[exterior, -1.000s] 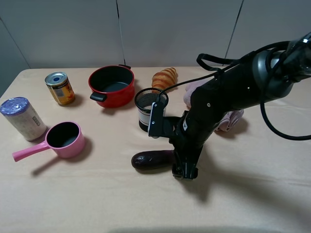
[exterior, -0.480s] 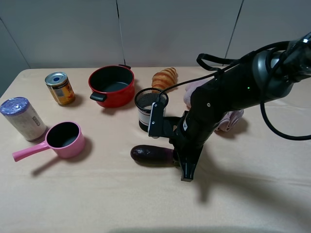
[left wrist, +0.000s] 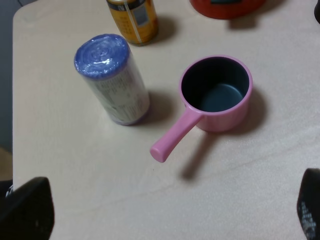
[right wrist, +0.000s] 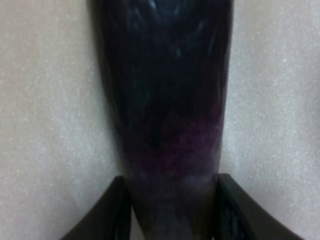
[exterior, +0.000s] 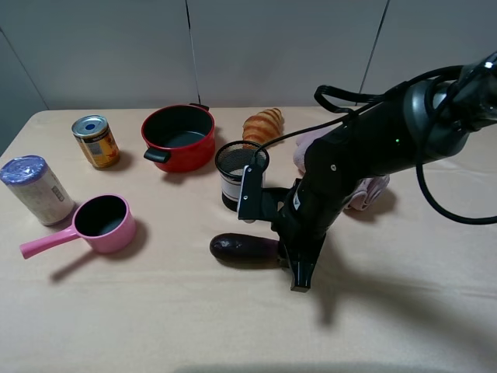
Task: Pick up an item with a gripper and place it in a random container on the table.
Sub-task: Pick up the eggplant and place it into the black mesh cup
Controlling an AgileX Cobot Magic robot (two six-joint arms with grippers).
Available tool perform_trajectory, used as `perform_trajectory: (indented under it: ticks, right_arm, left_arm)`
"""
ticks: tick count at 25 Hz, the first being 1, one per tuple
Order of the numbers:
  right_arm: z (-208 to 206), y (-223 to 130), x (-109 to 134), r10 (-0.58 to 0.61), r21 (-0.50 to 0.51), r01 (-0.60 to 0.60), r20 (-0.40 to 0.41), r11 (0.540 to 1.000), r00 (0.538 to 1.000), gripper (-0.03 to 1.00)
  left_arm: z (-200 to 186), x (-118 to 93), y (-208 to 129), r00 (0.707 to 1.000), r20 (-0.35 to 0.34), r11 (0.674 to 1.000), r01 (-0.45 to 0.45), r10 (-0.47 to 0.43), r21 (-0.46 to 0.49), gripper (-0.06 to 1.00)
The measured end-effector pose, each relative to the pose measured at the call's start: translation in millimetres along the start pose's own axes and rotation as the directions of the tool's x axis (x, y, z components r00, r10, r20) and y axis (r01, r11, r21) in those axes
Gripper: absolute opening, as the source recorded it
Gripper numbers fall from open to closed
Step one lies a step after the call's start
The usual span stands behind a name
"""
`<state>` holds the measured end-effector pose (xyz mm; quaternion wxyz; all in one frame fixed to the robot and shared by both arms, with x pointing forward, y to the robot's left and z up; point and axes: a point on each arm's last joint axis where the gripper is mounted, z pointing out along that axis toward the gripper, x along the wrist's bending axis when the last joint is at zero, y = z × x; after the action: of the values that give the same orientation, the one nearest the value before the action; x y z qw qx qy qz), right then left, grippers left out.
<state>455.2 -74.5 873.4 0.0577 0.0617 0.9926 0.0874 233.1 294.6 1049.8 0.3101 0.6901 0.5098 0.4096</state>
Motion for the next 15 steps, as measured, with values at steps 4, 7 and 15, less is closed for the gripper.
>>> perform_trajectory:
  ticks: [4, 7, 15]
  right_arm:
    - [0.0, -0.7, 0.6, 0.0, 0.007, 0.0, -0.006, 1.0, 1.0, 0.26]
    - [0.0, -1.5, 1.3, 0.0, 0.016, 0.0, -0.014, 1.0, 1.0, 0.26]
    - [-12.3, -2.1, 2.5, -0.002, 0.025, 0.002, -0.024, 1.0, 1.0, 0.26]
  left_arm:
    - [0.0, 0.0, 0.0, 1.0, 0.0, 1.0, 0.0, 0.0, 0.0, 0.99]
    - [0.0, 0.0, 0.0, 1.0, 0.0, 1.0, 0.0, 0.0, 0.0, 0.99]
    - [0.0, 0.0, 0.0, 1.0, 0.0, 1.0, 0.0, 0.0, 0.0, 0.99]
